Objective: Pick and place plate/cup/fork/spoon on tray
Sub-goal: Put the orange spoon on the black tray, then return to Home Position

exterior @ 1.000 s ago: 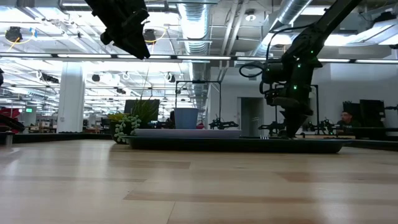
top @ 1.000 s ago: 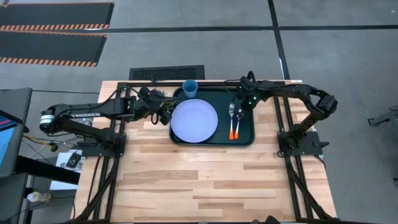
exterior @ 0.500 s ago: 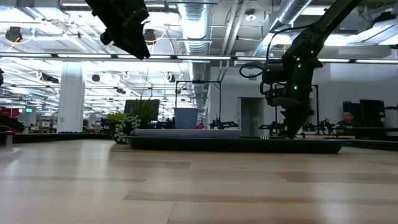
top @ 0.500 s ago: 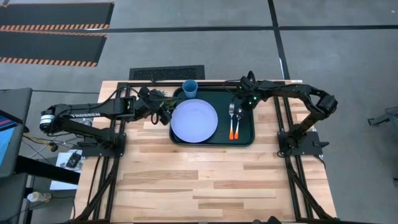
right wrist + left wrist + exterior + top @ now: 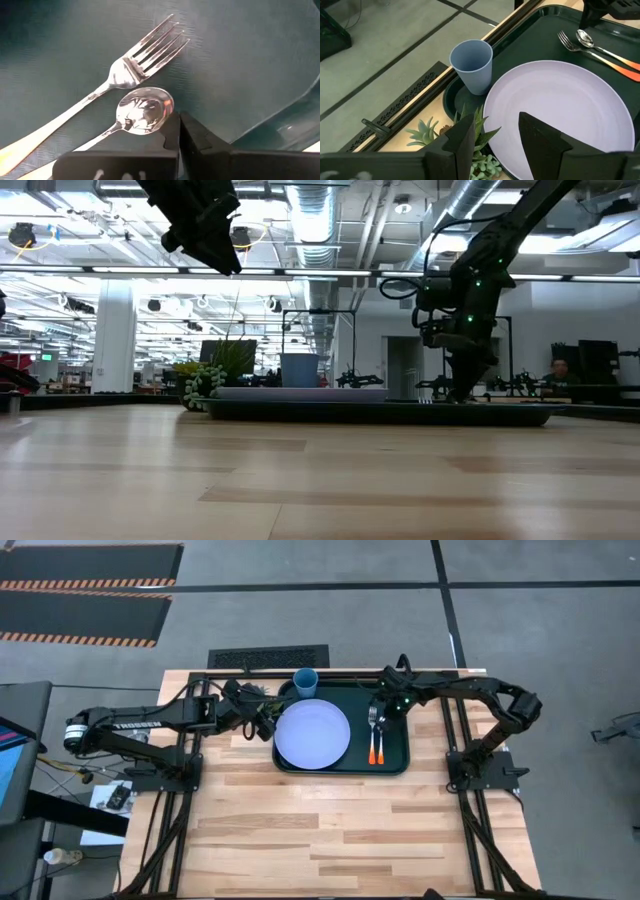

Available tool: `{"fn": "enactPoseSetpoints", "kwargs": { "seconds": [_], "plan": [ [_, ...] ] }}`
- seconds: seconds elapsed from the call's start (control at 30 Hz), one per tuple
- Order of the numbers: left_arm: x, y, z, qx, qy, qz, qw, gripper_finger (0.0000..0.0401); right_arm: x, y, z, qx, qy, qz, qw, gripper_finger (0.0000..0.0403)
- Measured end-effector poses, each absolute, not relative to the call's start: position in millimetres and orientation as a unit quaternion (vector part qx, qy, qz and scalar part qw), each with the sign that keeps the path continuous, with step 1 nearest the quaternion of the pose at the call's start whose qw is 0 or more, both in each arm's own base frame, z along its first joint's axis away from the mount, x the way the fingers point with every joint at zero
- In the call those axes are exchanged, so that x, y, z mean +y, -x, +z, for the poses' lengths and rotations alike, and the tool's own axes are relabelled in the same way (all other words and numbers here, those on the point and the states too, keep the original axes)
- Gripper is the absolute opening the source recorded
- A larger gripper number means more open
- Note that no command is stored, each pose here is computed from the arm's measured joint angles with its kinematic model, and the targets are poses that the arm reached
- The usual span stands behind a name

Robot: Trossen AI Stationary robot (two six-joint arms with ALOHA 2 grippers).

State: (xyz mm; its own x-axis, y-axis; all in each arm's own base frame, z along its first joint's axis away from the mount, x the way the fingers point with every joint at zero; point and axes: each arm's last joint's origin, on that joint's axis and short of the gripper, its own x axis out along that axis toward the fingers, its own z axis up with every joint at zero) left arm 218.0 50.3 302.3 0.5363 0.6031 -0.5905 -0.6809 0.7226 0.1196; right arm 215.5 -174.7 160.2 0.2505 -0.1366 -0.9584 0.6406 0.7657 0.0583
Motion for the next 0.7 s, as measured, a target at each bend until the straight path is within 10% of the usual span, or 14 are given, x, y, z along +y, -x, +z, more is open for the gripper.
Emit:
{"fn": "enactPoseSetpoints", "kwargs": {
  "seconds": [0.33,0.7],
  "plan": [
    [49.0,-220.1,303.8,0.309,0.070,0.337,0.887,0.0142,-183.6,-199.7,184.8,0.530,-0.249,-0.272,0.763,0.0017],
    [48.5,-175.8,369.4,0.130,0.045,0.207,0.969,0.0142,-137.8,-160.9,319.7,0.284,-0.190,-0.086,0.936,0.0030]
  ]
}}
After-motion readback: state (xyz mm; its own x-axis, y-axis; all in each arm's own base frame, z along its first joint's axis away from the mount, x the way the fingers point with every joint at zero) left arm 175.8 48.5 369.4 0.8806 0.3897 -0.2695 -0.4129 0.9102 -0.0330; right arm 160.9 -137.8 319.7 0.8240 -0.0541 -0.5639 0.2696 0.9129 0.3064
